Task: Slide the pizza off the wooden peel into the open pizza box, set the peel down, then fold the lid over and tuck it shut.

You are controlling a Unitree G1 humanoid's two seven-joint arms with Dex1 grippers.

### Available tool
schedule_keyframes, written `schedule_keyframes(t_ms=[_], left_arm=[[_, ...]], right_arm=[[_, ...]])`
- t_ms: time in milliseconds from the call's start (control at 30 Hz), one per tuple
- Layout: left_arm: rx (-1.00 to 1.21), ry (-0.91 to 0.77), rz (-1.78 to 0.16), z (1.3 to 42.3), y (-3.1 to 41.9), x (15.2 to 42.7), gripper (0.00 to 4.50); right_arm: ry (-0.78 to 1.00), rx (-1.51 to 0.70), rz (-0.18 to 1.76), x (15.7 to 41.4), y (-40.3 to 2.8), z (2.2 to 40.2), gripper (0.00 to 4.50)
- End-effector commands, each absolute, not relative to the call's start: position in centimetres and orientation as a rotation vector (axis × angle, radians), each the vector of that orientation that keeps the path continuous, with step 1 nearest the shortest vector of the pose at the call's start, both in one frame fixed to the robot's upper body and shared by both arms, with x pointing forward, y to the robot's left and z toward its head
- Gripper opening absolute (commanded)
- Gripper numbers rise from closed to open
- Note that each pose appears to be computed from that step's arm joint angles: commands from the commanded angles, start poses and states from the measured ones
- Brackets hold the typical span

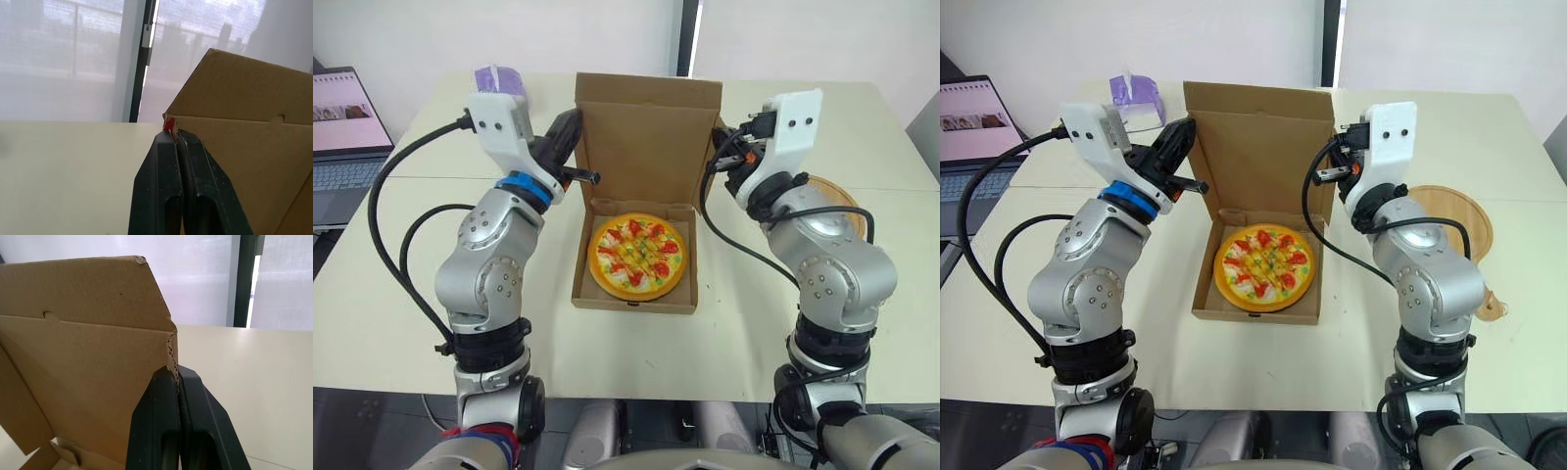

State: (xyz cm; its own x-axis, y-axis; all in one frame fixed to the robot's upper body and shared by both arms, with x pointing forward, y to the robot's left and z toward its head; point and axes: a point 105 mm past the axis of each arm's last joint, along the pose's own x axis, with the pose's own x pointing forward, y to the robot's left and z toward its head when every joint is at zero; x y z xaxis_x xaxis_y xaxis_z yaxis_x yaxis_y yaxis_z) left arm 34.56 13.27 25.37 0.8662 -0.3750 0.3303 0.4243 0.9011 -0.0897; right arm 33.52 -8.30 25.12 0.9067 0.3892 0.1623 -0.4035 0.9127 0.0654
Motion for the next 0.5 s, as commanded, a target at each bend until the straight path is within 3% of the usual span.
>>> schedule_keyframes(t_ms=[33, 500], left_arm=[[-0.141, -0.392, -0.523, 26.6, 11.0, 32.6, 0.05], [-0.105, -0.407, -0.559, 25.7, 11.0, 31.3, 0.05]], right_arm=[[-0.214, 0.133, 0.581, 31.2, -5.4, 26.5, 0.00], [-0.125, 0.291, 0.736, 29.3, -4.4, 25.5, 0.00]])
